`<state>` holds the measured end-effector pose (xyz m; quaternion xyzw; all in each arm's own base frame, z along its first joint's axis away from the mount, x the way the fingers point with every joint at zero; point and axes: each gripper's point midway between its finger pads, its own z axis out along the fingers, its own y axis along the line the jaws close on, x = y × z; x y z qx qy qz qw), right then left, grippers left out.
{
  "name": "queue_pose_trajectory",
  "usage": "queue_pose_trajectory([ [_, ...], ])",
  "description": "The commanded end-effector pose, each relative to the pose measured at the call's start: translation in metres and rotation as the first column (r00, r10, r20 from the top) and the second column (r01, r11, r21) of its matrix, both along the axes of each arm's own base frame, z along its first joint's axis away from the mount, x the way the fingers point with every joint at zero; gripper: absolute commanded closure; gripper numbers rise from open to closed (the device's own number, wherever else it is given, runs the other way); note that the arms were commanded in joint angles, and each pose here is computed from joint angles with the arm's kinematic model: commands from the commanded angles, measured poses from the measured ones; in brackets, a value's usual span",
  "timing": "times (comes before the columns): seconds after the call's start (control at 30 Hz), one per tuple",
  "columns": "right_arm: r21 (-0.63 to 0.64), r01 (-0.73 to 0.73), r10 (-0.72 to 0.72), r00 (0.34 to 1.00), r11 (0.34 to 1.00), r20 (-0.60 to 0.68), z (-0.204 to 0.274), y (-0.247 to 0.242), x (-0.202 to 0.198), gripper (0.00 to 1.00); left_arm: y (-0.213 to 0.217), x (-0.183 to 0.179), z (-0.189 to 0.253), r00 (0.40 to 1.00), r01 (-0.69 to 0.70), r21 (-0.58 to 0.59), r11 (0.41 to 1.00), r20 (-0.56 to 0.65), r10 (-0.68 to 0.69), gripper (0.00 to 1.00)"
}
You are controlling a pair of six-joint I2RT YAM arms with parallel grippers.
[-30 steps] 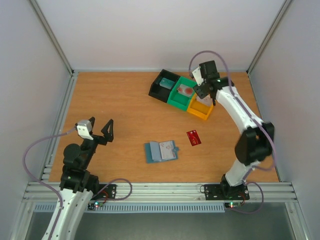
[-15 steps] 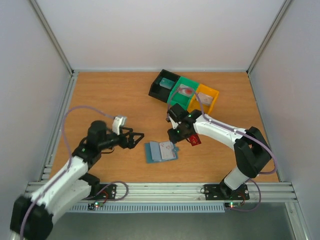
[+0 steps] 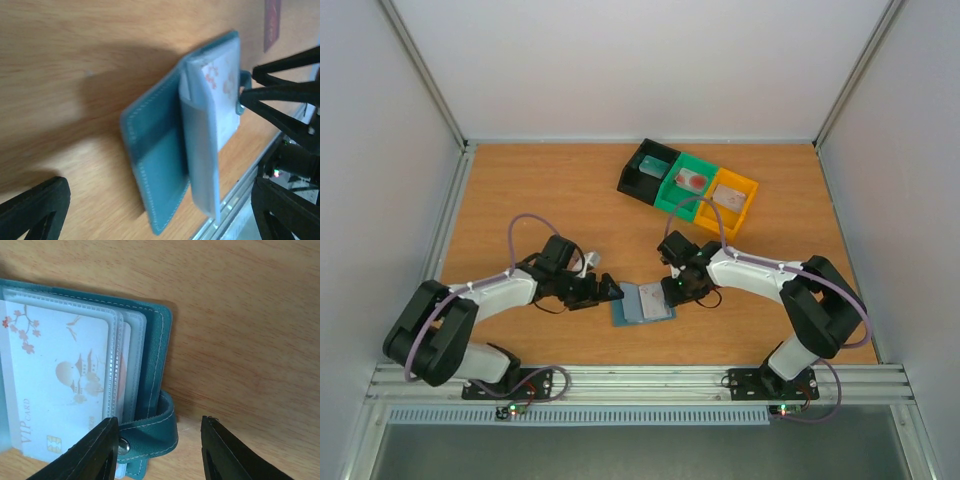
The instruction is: Take the credit cards out of the card holder
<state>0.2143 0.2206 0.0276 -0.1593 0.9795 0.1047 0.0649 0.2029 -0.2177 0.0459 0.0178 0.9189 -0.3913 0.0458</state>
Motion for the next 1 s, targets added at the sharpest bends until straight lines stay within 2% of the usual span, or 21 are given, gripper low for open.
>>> queue_pose_trajectory([
  [0.0,0.018,0.022,-0.022,1.000,1.000,-0.005,-0.009,0.005,0.000,0.54,-0.019,-0.016,-0.007,0.997,0.052,-0.065,0.997,-0.048,-0.055,0.01],
  [0.27,0.066,0.006,-0.004,1.000,0.998,-0.019,-0.012,0.026,0.000,0.55,-0.037,-0.019,-0.010,0.993,0.109,-0.081,0.991,-0.036,-0.112,0.01],
  [0.33,0.078,0.000,0.001,1.000,0.997,-0.017,-0.010,0.029,0.000,0.55,-0.046,-0.019,-0.005,0.990,0.136,-0.094,0.986,-0.011,-0.138,0.10],
  [0.4,0.093,-0.002,0.004,1.000,0.996,-0.015,-0.009,0.031,0.000,0.55,-0.050,-0.019,-0.003,0.988,0.152,-0.100,0.983,0.003,-0.153,0.25],
  [0.5,0.116,-0.007,0.009,1.000,0.993,-0.017,-0.006,0.034,-0.002,0.55,-0.048,-0.019,-0.004,0.990,0.141,-0.087,0.986,0.003,-0.142,0.75],
  [0.57,0.134,-0.019,0.020,1.000,0.991,-0.007,-0.001,0.035,-0.003,0.55,-0.047,-0.018,-0.003,0.991,0.137,-0.081,0.987,0.011,-0.137,0.99],
  [0.67,0.169,-0.069,0.061,0.997,0.983,0.054,0.018,0.034,-0.001,0.54,-0.049,-0.016,0.011,0.987,0.150,-0.101,0.983,0.066,-0.144,1.00],
  [0.73,0.193,-0.106,0.082,0.989,0.976,0.125,0.040,0.029,0.002,0.52,-0.052,-0.012,0.029,0.976,0.176,-0.127,0.976,0.151,-0.156,1.00],
  [0.77,0.211,-0.123,0.088,0.982,0.970,0.167,0.053,0.026,0.004,0.51,-0.053,-0.008,0.042,0.957,0.206,-0.132,0.970,0.235,-0.171,1.00],
  [0.83,0.266,-0.164,0.094,0.962,0.950,0.257,0.086,0.021,0.007,0.46,-0.056,0.002,0.074,0.891,0.253,-0.148,0.956,0.420,-0.171,1.00],
  [0.87,0.299,-0.192,0.095,0.946,0.935,0.309,0.105,0.019,0.007,0.44,-0.057,0.002,0.095,0.835,0.297,-0.152,0.943,0.521,-0.179,1.00],
  [0.97,0.397,-0.305,0.104,0.885,0.866,0.454,0.165,0.017,0.000,0.35,-0.055,-0.011,0.134,0.679,0.418,-0.132,0.899,0.702,-0.213,1.00],
])
